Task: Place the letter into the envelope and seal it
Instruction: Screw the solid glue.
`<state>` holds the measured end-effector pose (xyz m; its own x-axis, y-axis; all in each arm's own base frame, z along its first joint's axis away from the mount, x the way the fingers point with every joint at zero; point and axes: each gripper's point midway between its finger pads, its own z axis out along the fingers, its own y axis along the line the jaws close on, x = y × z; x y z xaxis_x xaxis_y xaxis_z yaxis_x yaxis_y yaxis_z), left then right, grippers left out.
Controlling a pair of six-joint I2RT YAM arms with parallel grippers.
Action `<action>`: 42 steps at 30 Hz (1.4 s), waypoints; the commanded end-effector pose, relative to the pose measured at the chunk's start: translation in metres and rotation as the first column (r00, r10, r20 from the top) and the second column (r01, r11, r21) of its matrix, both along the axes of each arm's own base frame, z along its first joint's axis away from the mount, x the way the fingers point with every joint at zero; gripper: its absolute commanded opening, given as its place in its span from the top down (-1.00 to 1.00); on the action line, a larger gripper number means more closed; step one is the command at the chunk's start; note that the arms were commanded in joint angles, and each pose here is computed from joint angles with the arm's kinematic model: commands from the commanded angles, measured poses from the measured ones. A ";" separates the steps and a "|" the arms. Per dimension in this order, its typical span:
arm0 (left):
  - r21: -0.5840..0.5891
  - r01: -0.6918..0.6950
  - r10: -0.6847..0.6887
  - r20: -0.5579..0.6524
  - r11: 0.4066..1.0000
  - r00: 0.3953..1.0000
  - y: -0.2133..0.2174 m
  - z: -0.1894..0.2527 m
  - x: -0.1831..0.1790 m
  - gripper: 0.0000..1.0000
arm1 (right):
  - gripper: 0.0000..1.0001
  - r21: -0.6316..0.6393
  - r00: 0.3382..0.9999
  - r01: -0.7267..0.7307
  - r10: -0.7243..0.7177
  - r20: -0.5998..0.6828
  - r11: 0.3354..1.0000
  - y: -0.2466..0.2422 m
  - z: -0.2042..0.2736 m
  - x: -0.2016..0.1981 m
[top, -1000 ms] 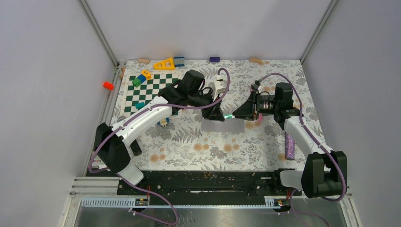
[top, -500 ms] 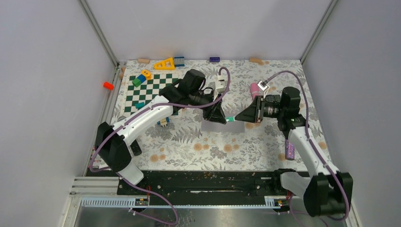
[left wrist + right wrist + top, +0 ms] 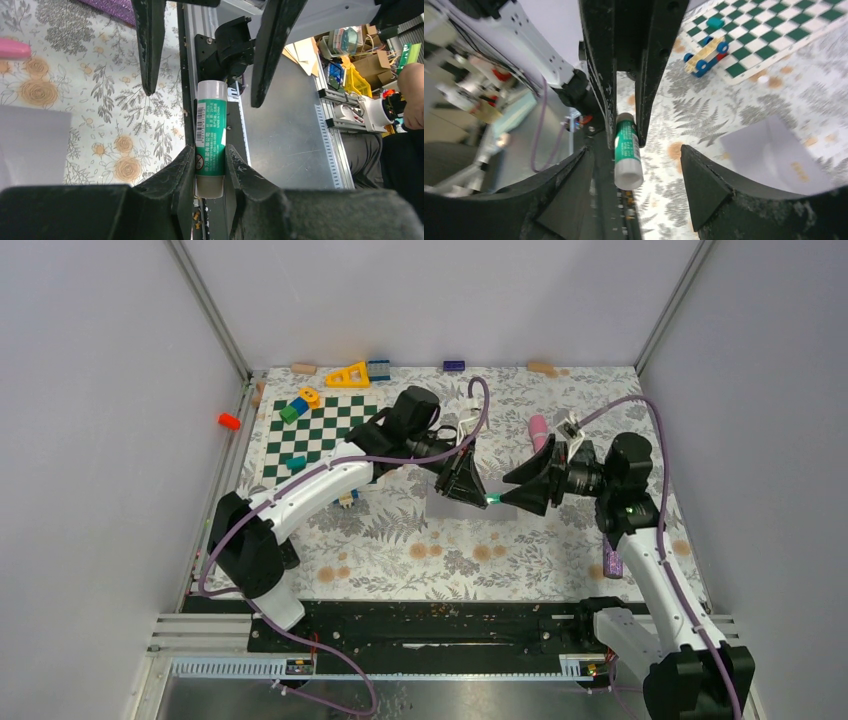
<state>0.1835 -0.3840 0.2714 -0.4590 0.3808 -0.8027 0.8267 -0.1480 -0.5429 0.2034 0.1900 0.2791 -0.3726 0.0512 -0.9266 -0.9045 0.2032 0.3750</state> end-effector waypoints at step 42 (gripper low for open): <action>0.088 -0.258 0.211 0.360 0.962 0.909 0.012 -0.001 0.047 1.00 | 0.23 0.081 0.547 0.112 0.006 -0.837 0.990 0.009 -0.025 0.045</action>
